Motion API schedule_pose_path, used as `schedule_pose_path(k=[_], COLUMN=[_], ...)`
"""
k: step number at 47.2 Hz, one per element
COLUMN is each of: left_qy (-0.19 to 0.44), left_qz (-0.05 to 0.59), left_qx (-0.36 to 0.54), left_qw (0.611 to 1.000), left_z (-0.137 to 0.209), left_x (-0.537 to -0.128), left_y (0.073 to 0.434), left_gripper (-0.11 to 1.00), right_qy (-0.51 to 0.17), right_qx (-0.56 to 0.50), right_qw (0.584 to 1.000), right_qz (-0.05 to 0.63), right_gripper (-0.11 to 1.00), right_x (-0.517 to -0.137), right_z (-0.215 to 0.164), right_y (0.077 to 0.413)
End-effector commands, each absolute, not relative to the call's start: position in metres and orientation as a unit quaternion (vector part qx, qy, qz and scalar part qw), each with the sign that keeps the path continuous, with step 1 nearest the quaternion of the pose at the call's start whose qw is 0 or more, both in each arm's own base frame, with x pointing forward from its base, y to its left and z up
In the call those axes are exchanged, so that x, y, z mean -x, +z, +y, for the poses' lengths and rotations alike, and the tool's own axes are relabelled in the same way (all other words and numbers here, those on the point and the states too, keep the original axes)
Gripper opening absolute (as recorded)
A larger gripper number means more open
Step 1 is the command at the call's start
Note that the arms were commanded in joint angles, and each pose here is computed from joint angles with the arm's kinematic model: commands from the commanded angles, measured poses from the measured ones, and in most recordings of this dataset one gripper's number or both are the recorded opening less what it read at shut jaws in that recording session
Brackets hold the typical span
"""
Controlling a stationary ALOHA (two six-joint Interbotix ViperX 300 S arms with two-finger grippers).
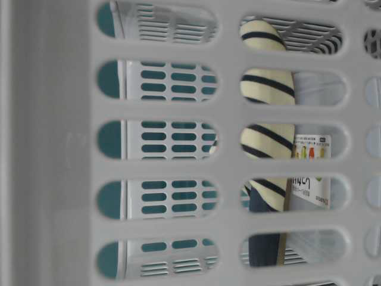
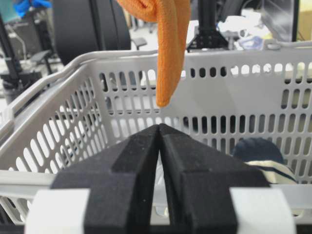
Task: Pick up the orange cloth from the shopping basket with the left arm.
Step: 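Lift the gripped orange cloth upward out of the basket with the left gripper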
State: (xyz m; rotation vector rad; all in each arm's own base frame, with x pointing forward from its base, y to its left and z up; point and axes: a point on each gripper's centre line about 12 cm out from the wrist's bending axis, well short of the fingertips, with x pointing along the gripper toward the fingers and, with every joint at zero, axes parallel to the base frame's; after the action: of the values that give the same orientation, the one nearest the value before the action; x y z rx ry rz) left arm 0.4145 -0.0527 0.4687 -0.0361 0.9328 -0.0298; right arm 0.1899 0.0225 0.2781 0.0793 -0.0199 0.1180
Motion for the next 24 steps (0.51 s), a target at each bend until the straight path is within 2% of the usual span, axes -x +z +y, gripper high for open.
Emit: schedule_pose_path(k=[1, 24], left_qy=[-0.015, -0.013], left_qz=[0.441, 0.451], left_qx=[0.018, 0.019], left_qw=[0.897, 0.892], left_z=[-0.0526, -0.0530], left_x=[-0.4076, -0.4100], left_y=[0.4846, 0.4784], left_gripper=[0.07, 0.07], right_qy=[0.059, 0.059], right_qx=[-0.041, -0.041], right_qw=[0.997, 0.997], right_qz=[-0.013, -0.011], right_gripper=[-0.01, -0.01], right_x=[-0.1909, -0.1908], right_z=[0.0229, 0.0228], right_y=[0.2803, 0.2790])
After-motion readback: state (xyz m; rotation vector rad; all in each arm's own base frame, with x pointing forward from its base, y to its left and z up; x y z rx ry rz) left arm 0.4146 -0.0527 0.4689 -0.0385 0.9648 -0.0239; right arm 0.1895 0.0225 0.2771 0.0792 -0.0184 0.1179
